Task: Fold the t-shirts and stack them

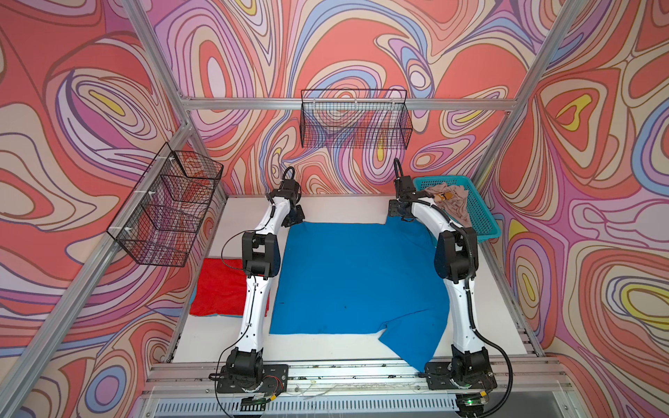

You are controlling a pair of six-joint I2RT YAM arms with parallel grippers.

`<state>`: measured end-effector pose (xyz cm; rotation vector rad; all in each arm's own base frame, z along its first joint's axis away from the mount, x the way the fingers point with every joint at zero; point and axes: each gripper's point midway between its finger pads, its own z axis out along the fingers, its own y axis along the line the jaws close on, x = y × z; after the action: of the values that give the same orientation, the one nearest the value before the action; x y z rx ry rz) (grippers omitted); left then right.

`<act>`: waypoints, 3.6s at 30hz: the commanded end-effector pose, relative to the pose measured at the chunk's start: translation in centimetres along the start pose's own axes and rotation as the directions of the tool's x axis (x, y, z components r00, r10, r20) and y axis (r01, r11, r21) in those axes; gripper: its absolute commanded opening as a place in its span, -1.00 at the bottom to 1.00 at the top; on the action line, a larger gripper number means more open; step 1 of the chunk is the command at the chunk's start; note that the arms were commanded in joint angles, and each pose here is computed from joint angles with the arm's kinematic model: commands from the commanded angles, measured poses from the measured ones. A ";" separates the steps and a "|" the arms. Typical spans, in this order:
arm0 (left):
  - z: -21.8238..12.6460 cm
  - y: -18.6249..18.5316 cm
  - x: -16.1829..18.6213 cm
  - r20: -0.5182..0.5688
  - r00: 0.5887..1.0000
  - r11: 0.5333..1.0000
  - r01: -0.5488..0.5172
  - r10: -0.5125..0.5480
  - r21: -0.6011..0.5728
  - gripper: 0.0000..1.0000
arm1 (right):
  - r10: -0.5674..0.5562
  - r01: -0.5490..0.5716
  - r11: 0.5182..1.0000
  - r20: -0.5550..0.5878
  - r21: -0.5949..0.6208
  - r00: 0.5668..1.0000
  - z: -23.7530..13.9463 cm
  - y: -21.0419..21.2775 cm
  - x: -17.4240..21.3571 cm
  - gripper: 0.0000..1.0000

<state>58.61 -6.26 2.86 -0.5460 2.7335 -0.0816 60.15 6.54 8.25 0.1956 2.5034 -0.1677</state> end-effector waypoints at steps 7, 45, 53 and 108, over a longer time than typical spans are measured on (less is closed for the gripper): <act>1.7 0.7 1.2 -0.050 0.999 1.000 -0.013 0.013 -0.008 -0.88 | 0.007 -0.005 0.998 -0.033 0.057 0.999 3.4 -1.6 1.0 0.65; -2.9 -0.7 0.2 0.053 0.995 0.994 -0.086 0.083 0.064 -1.00 | 0.083 -0.089 0.995 -0.117 -0.044 0.990 10.5 -0.2 3.3 0.02; -3.7 -0.3 -0.4 0.088 0.992 0.994 -0.097 0.093 0.046 -1.00 | 0.081 -0.081 0.997 -0.047 -0.013 0.996 8.8 -0.9 1.0 -0.64; -8.8 4.9 5.8 0.397 0.918 0.997 0.000 -0.028 0.072 -1.00 | 0.125 -0.134 0.989 0.157 0.054 0.980 -12.7 -5.8 7.4 -1.00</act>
<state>48.55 -4.68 7.51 -0.4536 2.3890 -0.0704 46.69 4.36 13.04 0.3118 2.3780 -0.1801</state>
